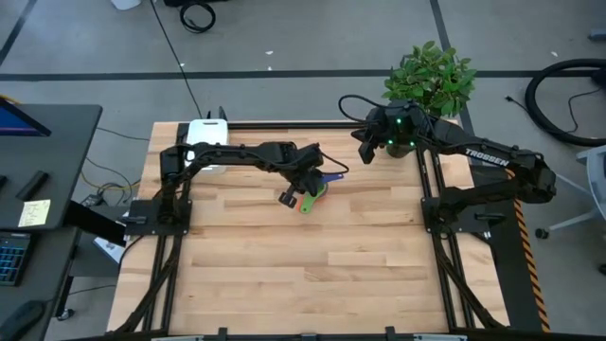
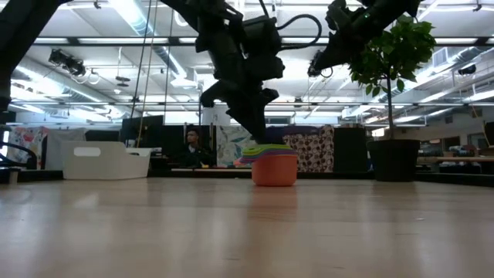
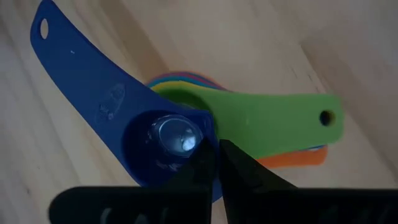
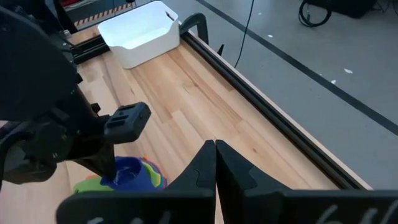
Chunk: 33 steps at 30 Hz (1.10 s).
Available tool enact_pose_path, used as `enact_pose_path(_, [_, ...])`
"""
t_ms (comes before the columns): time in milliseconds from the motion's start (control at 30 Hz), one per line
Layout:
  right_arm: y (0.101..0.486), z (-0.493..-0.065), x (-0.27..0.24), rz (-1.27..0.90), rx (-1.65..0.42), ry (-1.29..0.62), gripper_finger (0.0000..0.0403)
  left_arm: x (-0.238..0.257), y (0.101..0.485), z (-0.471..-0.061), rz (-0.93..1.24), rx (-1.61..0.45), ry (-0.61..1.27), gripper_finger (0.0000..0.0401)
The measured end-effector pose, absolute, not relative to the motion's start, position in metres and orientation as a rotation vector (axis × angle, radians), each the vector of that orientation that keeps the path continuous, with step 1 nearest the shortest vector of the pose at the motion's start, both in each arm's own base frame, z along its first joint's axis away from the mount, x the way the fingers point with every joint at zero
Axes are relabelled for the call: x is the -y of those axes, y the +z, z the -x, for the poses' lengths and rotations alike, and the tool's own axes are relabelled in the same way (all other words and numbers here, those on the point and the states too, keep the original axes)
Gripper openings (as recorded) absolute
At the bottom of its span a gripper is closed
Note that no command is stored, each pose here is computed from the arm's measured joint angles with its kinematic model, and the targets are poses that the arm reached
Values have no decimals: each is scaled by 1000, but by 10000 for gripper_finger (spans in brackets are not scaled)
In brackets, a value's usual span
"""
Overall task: Nest measuring cups in basket
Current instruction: Stack the dark blue measuring cup on top of the green measuring cup
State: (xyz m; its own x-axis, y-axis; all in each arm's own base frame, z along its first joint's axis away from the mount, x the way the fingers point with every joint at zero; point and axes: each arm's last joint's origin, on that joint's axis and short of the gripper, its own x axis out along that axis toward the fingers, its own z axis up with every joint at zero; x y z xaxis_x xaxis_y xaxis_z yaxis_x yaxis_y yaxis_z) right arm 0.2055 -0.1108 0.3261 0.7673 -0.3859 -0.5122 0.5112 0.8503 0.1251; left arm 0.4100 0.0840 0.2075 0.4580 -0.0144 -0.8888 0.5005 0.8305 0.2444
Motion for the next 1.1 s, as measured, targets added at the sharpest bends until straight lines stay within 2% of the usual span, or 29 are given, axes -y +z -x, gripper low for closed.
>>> enact_pose_path(100, [326, -205, 112, -267, -494, -498, 4, -87, 206, -409, -525, -1067, -335, 15])
enact_pose_path(333, [326, -204, 113, -271, -494, -503, 4, -91, 206, -410, -564, -1071, -300, 47])
enact_pose_path(533, [326, -203, 115, -278, -492, -513, 4, -87, 204, -406, -567, -1129, -314, 51])
enact_pose_path(900, [326, -200, 120, -291, -488, -520, 5, -90, 206, -409, -705, -1164, -206, 54])
enact_pose_path(1100, [326, -200, 120, -292, -488, -518, 5, -91, 206, -409, -706, -1176, -180, 54])
